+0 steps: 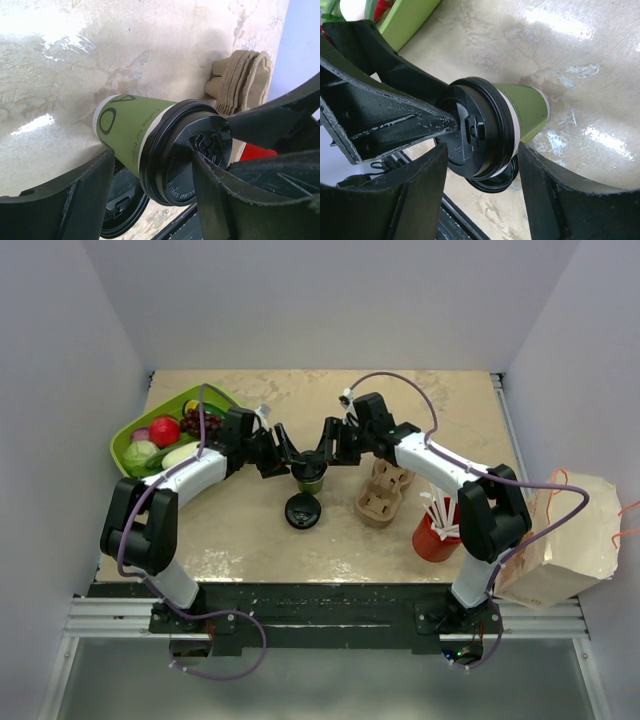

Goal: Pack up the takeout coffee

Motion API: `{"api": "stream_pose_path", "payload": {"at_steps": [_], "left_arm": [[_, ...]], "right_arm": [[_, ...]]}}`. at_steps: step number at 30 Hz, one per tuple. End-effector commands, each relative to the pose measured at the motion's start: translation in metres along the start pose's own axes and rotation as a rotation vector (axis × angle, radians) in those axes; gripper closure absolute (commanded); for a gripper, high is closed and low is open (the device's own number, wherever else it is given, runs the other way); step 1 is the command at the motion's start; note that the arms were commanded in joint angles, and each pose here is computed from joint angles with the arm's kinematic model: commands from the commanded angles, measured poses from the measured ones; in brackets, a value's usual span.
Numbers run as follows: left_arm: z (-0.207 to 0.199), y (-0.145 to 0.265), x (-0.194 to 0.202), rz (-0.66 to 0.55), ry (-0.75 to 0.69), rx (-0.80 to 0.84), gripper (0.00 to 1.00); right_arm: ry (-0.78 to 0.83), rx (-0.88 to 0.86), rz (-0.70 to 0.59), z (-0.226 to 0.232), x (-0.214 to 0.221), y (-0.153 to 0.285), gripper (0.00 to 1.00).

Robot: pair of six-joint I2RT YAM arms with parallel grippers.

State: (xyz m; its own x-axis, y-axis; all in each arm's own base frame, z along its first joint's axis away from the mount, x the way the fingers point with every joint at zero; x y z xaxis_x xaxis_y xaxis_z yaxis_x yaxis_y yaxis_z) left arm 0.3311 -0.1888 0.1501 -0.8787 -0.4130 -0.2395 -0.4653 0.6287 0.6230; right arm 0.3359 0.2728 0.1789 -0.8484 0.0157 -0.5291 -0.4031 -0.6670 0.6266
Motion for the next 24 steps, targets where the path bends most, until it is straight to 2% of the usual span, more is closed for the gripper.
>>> {"api": "stream_pose_path", "payload": {"at_steps": [1,9,14,15,20,21,24], "left_arm": [[-0.002,0.003,-0.009,-0.063,-0.026,-0.026,0.34],[0.003,-0.001,0.005,-0.049,-0.034,-0.074,0.35],[-0.001,0.000,0.015,-0.041,-0.030,-0.053,0.36],[-0.002,0.000,0.017,-0.035,-0.026,-0.048,0.38],[0.000,0.005,0.029,-0.026,-0.015,-0.044,0.39],[0.001,0.006,0.030,-0.025,-0.011,-0.045,0.39],[0.004,0.007,0.034,-0.027,-0.004,-0.045,0.39]], "right_arm": [[-0.003,-0.034,0.011,0.010,-0.001,0.001,0.39],[0.006,-0.058,0.069,0.022,0.014,-0.007,0.43],[-0.008,-0.060,0.072,0.024,0.017,-0.013,0.49],[-0.016,-0.054,0.061,0.023,0.016,-0.013,0.56],[-0.041,-0.050,0.029,0.022,0.012,-0.020,0.76],[-0.043,-0.058,0.032,0.022,0.012,-0.022,0.87],[-0.030,-0.054,0.027,0.021,0.008,-0.025,0.94]]}}
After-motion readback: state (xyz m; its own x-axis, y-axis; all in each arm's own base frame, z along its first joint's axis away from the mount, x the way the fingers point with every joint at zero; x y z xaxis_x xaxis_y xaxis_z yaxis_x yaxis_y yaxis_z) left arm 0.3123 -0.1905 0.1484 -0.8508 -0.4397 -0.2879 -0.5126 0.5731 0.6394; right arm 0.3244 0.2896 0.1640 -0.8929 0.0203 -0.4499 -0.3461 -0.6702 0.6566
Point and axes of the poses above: each gripper's point midway between its finger pads, its own y axis back along the fingers, its own z axis along the line the jaws close on, x = y × z, the point moved 6 cm from there along y, back along the fingers, and after that the axes turned 6 degrees about y, right-handed, at the moved point
